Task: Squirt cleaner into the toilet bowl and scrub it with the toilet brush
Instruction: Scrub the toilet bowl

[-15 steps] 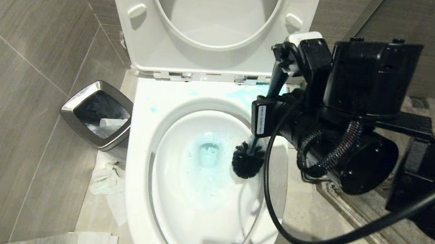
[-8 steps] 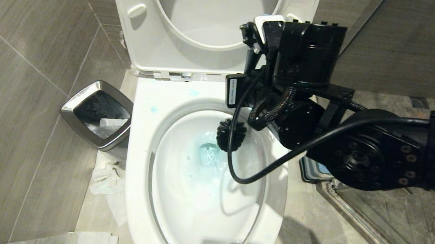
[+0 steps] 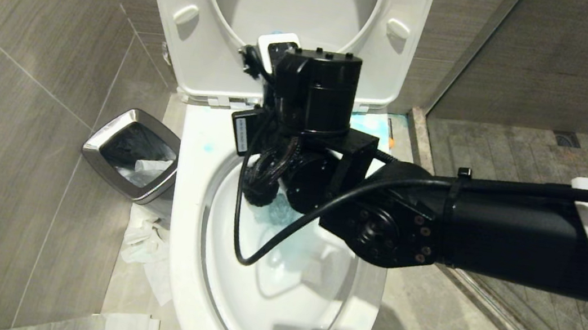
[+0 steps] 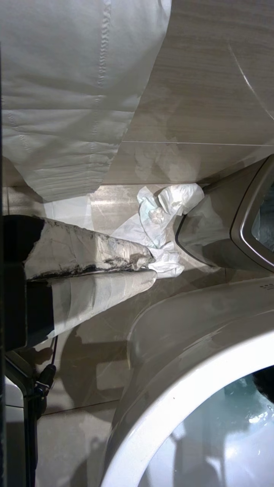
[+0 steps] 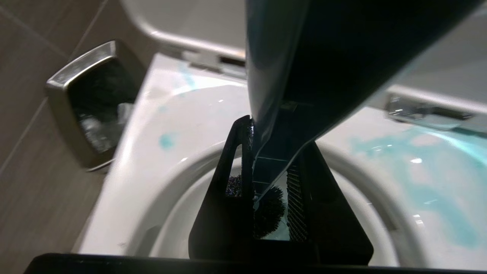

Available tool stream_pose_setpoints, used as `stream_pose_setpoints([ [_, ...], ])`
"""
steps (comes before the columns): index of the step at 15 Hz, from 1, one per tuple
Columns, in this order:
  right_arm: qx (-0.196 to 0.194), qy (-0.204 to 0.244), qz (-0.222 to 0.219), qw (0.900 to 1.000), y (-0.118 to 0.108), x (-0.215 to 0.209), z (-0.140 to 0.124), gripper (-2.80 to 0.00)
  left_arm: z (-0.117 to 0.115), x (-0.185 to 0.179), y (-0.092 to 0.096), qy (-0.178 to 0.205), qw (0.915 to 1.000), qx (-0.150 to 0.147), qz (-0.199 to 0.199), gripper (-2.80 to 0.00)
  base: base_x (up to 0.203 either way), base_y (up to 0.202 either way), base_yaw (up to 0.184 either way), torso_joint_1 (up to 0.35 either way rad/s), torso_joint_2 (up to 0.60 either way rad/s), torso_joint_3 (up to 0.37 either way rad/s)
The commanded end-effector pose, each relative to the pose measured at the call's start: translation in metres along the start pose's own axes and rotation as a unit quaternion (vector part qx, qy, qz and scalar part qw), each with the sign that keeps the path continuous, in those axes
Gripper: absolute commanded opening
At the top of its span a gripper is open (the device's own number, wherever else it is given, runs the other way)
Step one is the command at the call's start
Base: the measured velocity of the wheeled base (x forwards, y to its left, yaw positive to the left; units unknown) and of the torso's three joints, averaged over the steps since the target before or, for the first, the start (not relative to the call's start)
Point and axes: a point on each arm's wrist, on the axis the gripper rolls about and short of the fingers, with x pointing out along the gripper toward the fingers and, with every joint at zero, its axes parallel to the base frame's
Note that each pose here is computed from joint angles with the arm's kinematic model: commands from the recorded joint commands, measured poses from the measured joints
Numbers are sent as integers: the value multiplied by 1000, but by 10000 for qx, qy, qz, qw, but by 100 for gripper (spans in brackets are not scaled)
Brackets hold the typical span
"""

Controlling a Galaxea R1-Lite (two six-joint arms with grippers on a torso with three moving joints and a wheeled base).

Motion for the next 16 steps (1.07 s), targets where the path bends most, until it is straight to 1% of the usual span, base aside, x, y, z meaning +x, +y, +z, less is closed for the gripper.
stream_pose_setpoints([
  [1, -61, 107, 285, 9995, 29, -9, -12, -280, 0, 0, 0, -3, 10000, 0, 1, -280, 0, 0, 0, 0, 0, 0],
  [3, -135, 223, 522, 9983, 47, -21, -19, -280, 0, 0, 0, 1, 10000, 0, 1, -280, 0, 0, 0, 0, 0, 0],
  [5, -174, 376, 692, 9967, 56, -35, -25, -280, 0, 0, 0, -3, 10000, 0, 1, -280, 0, 0, 0, 0, 0, 0],
  [8, -331, 809, 924, 9919, 57, -69, -42, -280, 0, 0, 0, -3, 10000, 0, 1, -280, 0, 0, 0, 0, 0, 0],
  [10, -413, 1047, 1036, 9882, 44, -99, -46, -280, 0, 0, 0, 5, 10000, 0, 1, -280, 0, 0, 0, 0, 0, 0],
  [12, -427, 1133, 1050, 9871, 24, -123, -42, -280, 0, 0, 0, 4, 10000, 0, 1, -280, 0, 0, 0, 0, 0, 0],
  [14, -394, 1130, 914, 9886, 4, -135, -36, -280, 0, 0, 0, 3, 10000, 0, 1, -280, 0, 0, 0, 0, 0, 0],
  [16, -345, 1122, 638, 9910, -18, -133, -32, -280, 0, 0, 0, 4, 10000, 7, 0, -280, 0, 0, 0, 0, 0, 0],
])
